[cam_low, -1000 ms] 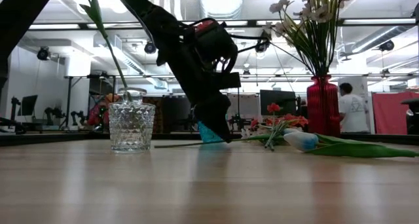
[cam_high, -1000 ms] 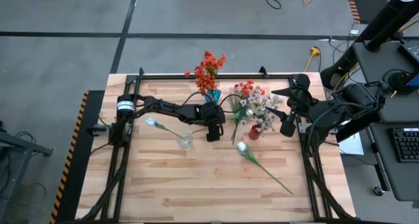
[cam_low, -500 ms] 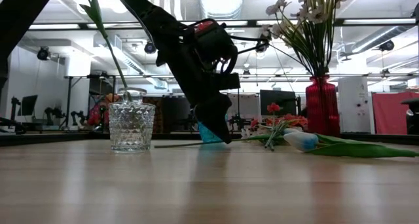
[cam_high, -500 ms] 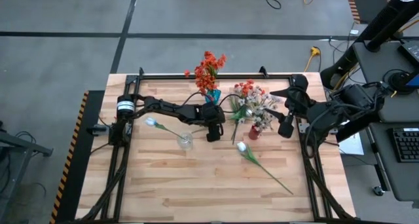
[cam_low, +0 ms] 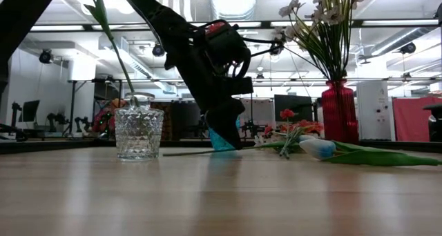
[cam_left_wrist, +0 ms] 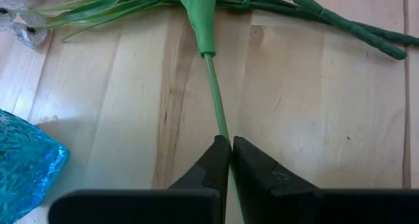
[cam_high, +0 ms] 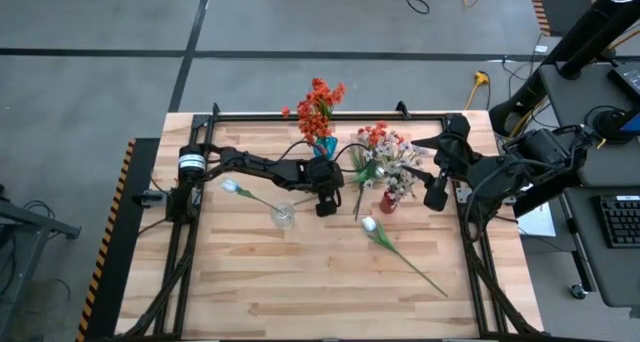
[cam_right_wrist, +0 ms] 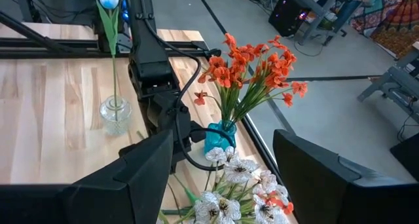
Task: Sort flowers into vase by color
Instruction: Put the top white flower into the transparent vase
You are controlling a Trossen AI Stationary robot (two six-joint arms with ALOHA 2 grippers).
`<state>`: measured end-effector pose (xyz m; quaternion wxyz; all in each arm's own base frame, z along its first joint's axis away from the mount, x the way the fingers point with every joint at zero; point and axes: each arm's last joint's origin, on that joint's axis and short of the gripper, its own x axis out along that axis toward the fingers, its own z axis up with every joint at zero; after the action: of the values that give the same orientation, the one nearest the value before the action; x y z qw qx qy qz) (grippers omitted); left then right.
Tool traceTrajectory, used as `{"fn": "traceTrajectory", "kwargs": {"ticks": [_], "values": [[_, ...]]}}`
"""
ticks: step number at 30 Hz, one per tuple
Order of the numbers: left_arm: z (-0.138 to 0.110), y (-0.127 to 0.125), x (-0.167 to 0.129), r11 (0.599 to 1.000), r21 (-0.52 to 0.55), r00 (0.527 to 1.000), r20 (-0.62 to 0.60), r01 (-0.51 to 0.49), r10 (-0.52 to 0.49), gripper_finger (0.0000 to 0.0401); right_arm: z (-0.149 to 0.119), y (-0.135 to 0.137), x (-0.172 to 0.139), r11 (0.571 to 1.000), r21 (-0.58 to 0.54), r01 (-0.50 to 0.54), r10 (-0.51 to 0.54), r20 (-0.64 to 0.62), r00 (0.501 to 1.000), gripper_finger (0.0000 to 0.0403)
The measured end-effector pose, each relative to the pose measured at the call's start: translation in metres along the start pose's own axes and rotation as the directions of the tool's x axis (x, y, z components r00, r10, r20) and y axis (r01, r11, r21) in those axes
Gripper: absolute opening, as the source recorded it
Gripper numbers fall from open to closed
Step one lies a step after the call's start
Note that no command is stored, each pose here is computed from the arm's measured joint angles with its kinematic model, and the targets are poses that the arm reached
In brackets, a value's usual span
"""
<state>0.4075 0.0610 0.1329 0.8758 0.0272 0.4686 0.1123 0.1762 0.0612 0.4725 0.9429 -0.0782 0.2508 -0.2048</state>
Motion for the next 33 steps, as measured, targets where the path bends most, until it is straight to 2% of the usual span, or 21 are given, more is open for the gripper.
{"fn": "traceTrajectory", "kwargs": {"ticks": [22, 33], "values": [[0.018, 0.001, -0.018, 1.000, -0.017, 0.998, 0.058, 0.001, 0.000, 0.0001, 0.001, 0.000, 0.000, 1.000, 0.011, -0.003, 0.003, 0.004, 1.000, 0.0256], [0.017, 0.001, -0.023, 1.000, -0.013, 0.999, 0.035, 0.004, -0.004, 0.0059, 0.001, 0.000, 0.000, 1.000, 0.021, -0.004, 0.004, 0.004, 1.000, 0.0256]]}}
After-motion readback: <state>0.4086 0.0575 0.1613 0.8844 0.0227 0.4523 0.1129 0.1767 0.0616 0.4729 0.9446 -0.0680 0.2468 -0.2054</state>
